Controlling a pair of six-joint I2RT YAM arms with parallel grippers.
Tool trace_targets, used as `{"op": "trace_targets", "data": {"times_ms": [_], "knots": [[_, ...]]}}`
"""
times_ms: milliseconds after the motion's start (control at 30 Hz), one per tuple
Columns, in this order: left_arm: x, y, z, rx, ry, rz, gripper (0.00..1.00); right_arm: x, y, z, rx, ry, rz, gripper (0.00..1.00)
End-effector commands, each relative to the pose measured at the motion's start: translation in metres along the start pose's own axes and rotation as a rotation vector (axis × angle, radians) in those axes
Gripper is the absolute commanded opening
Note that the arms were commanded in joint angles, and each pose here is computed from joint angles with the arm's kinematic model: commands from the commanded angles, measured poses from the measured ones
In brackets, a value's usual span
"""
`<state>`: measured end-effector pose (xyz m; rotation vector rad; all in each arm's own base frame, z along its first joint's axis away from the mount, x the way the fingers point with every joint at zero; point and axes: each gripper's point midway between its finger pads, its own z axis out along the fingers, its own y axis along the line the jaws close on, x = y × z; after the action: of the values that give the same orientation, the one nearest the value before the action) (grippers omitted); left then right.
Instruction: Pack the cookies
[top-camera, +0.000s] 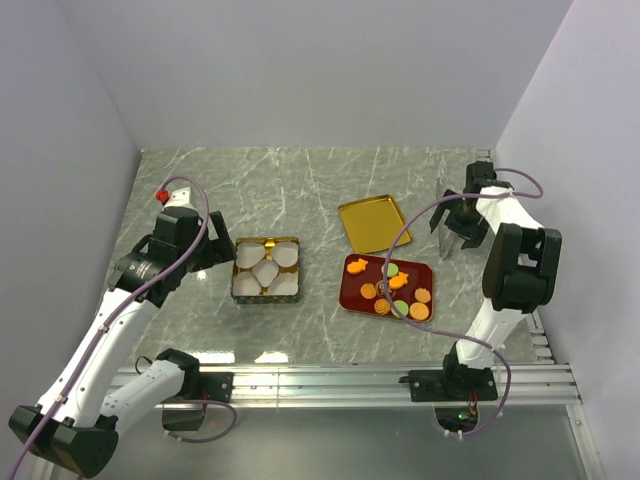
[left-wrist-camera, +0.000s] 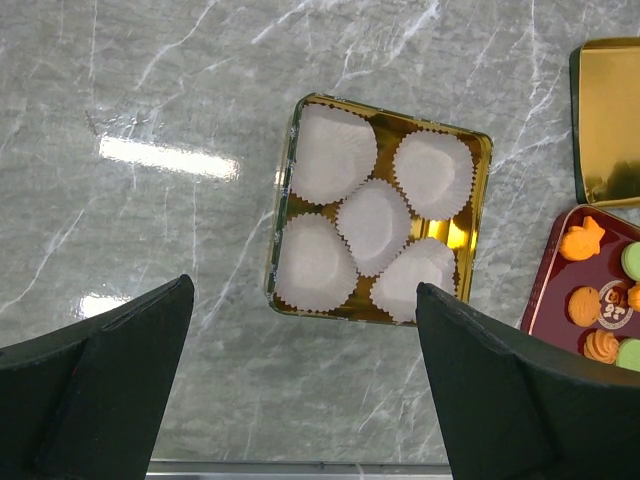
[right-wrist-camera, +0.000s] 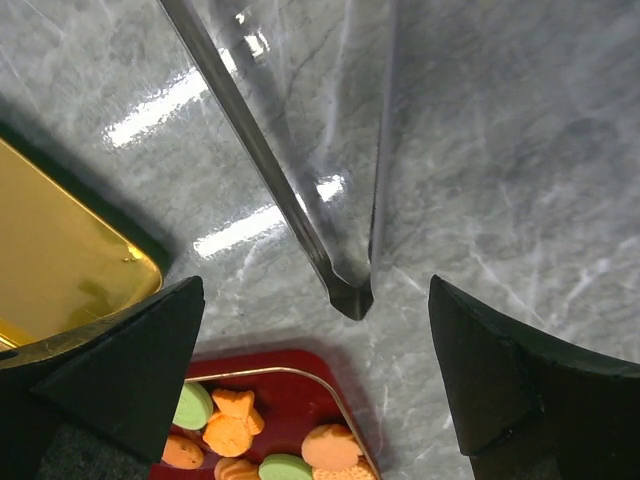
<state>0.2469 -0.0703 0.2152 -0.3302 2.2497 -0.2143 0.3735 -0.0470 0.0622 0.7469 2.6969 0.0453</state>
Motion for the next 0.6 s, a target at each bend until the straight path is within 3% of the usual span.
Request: {"op": "trace_targets", "data": {"times_ms": [0, 567], "knots": [[-0.009, -0.007, -0.004, 0.035, -0.036, 0.008, 0.99, 0.002, 0.005, 0.008, -0.026, 0.020, -0.014, 1.00], [-0.003, -0.003, 0.001, 0.006, -0.014, -0.020, 0.99, -0.040, -0.005, 0.047, 0.107, 0.057, -0.089, 0.96]]}}
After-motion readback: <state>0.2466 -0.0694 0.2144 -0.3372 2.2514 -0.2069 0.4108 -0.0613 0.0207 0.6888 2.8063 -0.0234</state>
